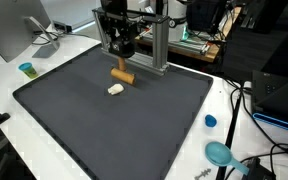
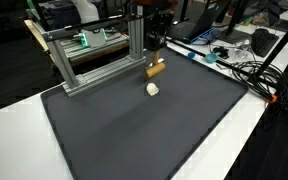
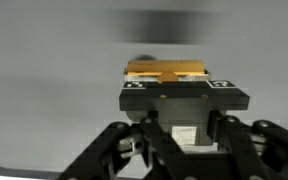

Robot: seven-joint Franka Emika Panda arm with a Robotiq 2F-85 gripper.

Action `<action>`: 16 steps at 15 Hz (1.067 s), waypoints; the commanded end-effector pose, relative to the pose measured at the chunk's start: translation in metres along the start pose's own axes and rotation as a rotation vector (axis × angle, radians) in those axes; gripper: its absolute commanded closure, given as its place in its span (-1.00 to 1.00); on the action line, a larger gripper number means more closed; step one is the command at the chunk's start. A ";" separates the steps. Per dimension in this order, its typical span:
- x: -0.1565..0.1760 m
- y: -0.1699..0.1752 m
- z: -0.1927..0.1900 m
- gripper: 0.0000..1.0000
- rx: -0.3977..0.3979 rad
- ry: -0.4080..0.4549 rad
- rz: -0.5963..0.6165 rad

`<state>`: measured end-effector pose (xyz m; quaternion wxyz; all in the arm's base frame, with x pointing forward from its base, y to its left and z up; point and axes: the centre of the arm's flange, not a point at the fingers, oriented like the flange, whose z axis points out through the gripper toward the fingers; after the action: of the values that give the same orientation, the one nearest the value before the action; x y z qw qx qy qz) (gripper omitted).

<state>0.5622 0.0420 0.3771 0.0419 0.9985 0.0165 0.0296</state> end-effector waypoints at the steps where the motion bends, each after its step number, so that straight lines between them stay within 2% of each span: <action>1: 0.008 0.013 -0.002 0.57 -0.024 0.090 0.036; 3: 0.017 0.029 0.004 0.57 -0.022 0.122 0.078; 7: 0.016 0.050 0.026 0.57 -0.012 0.053 0.129; 11: 0.015 0.048 0.047 0.57 0.028 0.028 0.108; 16: 0.013 0.048 0.056 0.57 0.001 0.018 0.122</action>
<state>0.5797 -0.0104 0.3260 0.0392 0.9974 -0.0441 0.0410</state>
